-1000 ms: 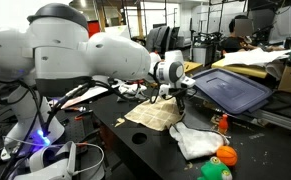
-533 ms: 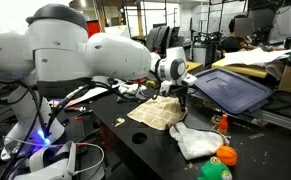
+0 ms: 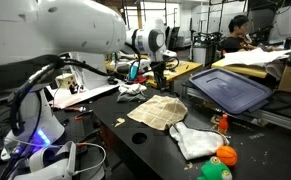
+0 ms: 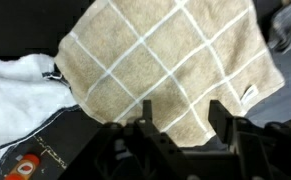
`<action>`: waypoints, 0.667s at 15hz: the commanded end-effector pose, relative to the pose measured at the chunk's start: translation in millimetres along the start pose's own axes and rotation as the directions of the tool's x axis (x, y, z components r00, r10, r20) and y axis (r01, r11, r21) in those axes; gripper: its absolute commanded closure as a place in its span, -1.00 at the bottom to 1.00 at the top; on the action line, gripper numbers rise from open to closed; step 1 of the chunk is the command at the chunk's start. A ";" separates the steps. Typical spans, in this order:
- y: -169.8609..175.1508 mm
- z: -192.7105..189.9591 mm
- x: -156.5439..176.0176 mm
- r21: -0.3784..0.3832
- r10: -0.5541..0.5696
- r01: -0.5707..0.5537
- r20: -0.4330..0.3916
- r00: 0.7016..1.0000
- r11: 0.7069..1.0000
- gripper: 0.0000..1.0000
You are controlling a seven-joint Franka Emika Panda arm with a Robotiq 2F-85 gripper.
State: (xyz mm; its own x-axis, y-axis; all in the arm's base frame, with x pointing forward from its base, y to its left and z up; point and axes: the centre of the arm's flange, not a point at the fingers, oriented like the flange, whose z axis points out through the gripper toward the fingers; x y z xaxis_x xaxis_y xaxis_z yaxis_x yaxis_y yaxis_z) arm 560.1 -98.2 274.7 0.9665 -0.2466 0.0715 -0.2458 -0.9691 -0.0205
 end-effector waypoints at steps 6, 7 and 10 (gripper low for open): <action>-103.2 -169.0 -107.1 -0.052 -0.386 0.404 0.201 0.900 0.913 -1.00; -113.5 -181.6 -115.9 -0.044 -0.413 0.432 0.222 0.883 0.901 -1.00; -136.5 -209.6 -144.9 -0.032 -0.448 0.473 0.270 0.852 0.880 -1.00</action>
State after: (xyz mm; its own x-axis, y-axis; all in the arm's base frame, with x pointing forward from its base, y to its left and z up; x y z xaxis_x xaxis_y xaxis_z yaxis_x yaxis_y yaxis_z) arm 455.4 59.6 447.1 0.9698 0.1914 -0.1513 0.1914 -0.9814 -0.0143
